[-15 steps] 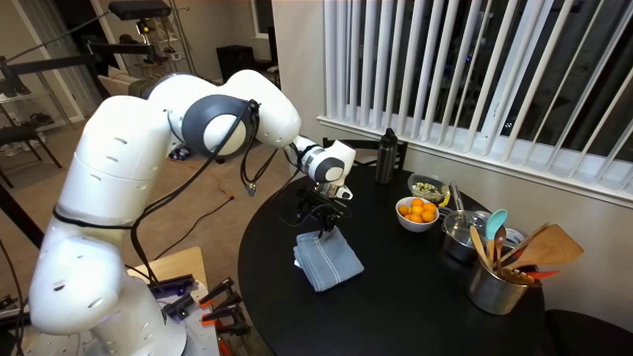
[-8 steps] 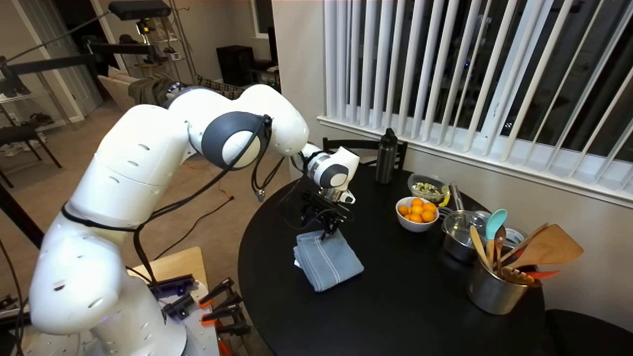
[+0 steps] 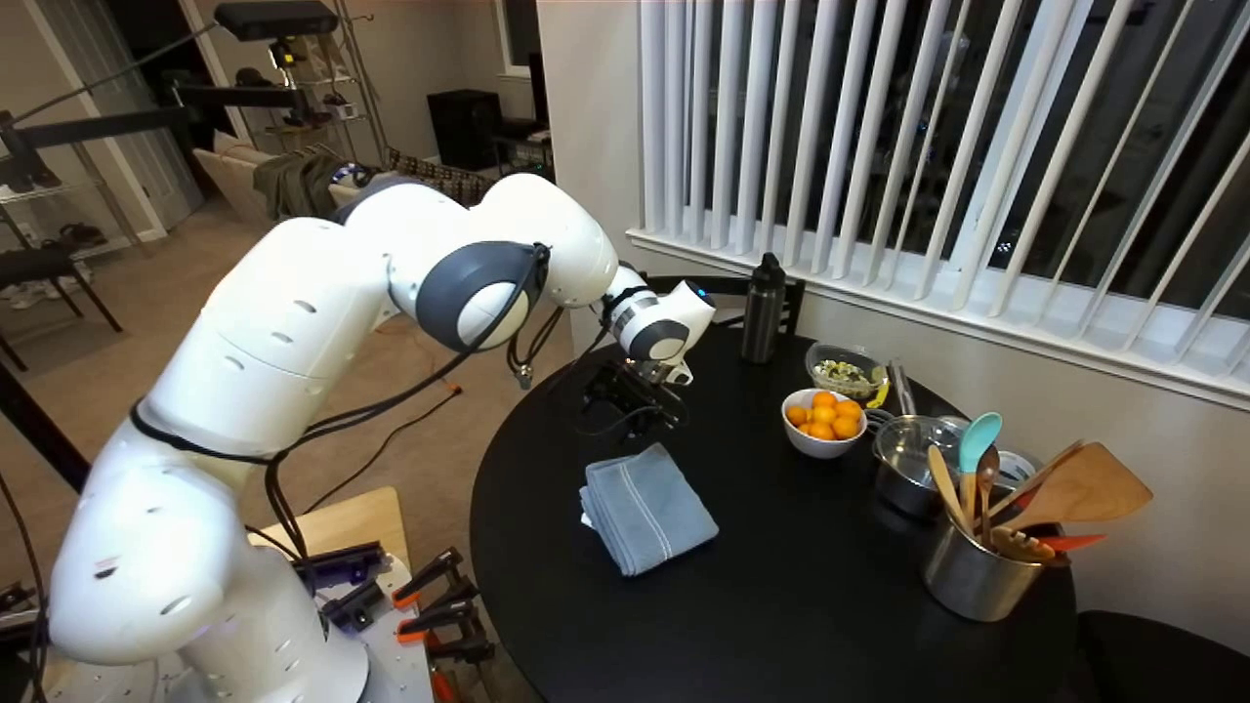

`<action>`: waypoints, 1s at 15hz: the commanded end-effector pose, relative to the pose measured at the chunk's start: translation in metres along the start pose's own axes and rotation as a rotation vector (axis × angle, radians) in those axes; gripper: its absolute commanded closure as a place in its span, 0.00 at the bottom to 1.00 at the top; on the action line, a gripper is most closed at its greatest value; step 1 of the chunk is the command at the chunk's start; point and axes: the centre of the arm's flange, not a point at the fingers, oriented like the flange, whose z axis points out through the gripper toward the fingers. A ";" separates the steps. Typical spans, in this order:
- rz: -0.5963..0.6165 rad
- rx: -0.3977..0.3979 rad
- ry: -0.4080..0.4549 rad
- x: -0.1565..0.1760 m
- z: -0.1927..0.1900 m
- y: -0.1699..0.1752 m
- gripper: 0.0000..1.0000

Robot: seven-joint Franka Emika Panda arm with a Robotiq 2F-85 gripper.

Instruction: Fold the blue towel

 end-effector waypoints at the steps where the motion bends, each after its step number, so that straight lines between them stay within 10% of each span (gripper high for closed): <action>1: -0.027 0.015 -0.021 -0.007 -0.010 -0.004 0.00; 15: 0.292 -0.318 0.042 -0.099 -0.061 -0.050 0.00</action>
